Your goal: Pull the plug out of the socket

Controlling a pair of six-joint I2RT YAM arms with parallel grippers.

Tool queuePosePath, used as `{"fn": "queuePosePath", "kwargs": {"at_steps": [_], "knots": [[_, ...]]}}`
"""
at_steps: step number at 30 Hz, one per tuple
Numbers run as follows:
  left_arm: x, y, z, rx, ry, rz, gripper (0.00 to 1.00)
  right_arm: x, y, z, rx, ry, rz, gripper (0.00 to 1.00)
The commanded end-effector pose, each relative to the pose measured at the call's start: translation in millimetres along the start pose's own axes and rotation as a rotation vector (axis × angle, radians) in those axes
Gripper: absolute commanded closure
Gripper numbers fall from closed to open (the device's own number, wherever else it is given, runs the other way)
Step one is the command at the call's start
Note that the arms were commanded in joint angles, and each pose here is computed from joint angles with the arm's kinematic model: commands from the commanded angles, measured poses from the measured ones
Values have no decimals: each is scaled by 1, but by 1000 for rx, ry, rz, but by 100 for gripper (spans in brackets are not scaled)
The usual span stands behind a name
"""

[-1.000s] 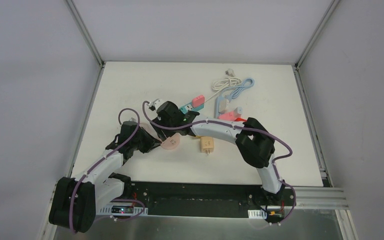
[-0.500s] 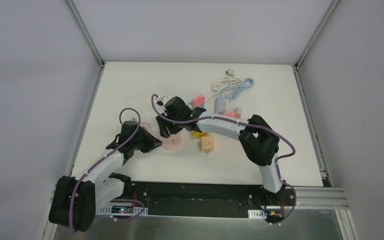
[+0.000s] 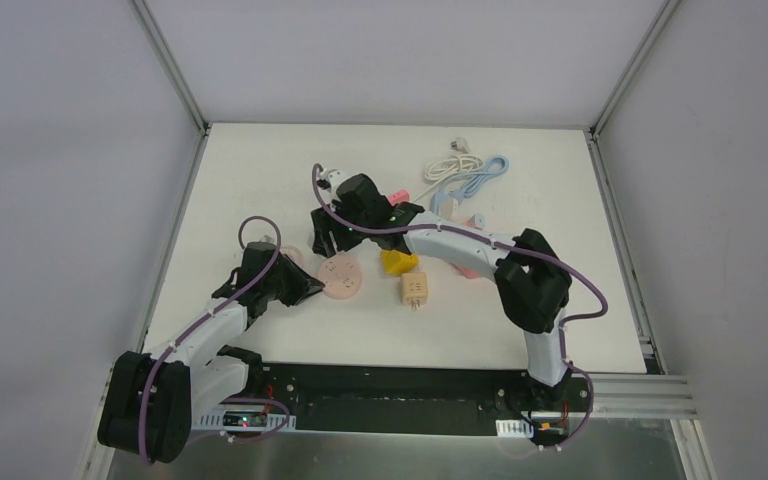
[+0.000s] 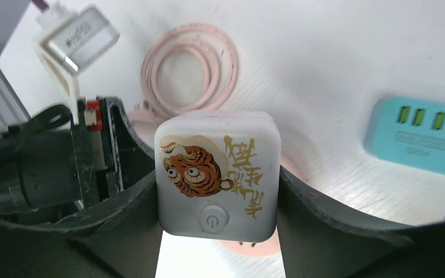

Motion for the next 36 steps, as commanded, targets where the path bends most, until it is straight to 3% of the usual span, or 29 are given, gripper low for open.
{"fn": "queuePosePath", "kwargs": {"at_steps": [1,6,11,17,24,32,34,36], "knots": [[9,58,0,-284,5,9,84,-41,13,-22,-32,-135,-7,100],[6,37,-7,-190,3,21,81,-52,0,-28,45,-175,34,100],[-6,-14,-39,-13,-58,76,64,-67,-22,-29,83,-241,175,100],[-27,-50,-105,44,-269,164,39,-65,-31,1,27,-230,342,98],[-41,-23,-165,-34,-554,148,22,-63,-22,52,-105,-166,464,92],[-39,-15,-199,40,-646,173,6,-49,-22,85,-148,-141,517,75],[-38,-15,-202,40,-644,184,5,-43,-22,90,-146,-123,525,65],[-37,-16,-203,39,-637,198,2,-38,-25,92,-122,-108,529,50]]}}
Point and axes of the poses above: each gripper's point midway between its finger pads, its own z axis out along the fingers, its own y axis along the line the jaws close on, x = y × z, the point moved 7 cm from there along -z, back along the fingers, and after that the axes turned 15 degrees about -z, right-handed, at the moved point
